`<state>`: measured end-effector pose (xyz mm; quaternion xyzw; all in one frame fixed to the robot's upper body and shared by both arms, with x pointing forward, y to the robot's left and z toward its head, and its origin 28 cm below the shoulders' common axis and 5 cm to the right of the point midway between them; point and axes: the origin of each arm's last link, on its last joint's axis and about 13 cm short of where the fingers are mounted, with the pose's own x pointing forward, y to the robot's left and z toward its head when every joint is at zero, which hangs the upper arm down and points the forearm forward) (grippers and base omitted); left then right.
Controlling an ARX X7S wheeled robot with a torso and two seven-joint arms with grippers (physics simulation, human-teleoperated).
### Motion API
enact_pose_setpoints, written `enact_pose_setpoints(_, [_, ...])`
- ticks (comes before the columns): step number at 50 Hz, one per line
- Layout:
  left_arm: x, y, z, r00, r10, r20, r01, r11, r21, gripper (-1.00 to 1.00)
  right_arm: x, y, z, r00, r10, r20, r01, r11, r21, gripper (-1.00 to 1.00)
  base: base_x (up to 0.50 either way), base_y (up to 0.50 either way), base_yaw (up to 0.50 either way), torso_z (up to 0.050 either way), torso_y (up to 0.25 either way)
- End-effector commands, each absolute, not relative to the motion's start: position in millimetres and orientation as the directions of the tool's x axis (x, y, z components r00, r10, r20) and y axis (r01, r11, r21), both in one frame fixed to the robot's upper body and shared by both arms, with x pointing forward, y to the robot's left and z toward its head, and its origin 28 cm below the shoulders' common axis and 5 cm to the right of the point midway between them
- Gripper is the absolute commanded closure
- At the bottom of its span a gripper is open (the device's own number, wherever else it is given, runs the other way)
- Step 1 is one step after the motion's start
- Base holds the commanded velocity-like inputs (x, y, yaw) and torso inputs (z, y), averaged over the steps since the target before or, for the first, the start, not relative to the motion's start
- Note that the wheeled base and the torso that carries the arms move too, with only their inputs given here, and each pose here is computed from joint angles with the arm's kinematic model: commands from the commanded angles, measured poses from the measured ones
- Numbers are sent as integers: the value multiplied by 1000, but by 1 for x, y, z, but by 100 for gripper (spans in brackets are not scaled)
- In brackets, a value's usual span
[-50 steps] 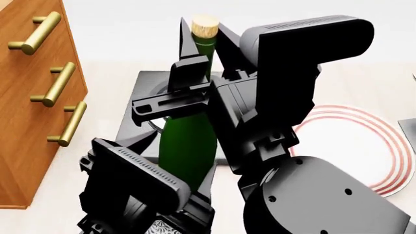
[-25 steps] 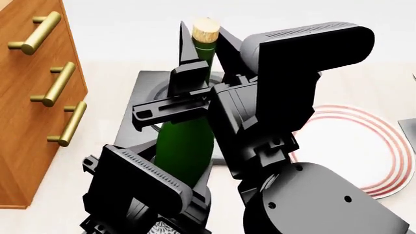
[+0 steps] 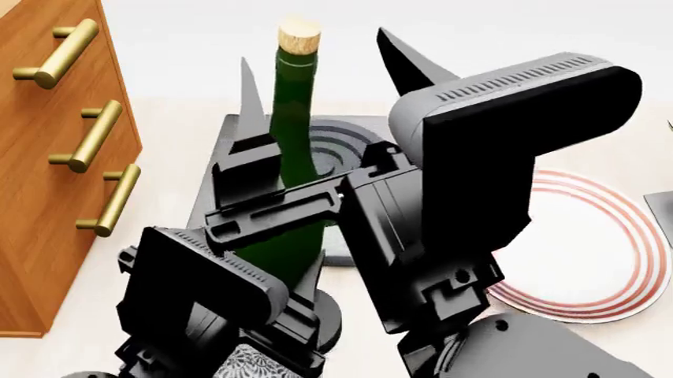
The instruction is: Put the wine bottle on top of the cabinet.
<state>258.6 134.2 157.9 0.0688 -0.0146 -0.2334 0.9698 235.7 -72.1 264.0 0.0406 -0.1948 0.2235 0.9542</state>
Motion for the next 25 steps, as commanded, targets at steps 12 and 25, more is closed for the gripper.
enact_pose_setpoints(12, [278,170,178,950,-303,73,295,950,103,100,168,-86,238,819,324,473,-381,924,27,-100,0,0,0,0,0])
enact_pose_setpoints(25, [291,196,227,962,-193,193,179,980,86,100,155,-90,187,896,205,394,-198,978,-60,-100,0,0,0,0,1])
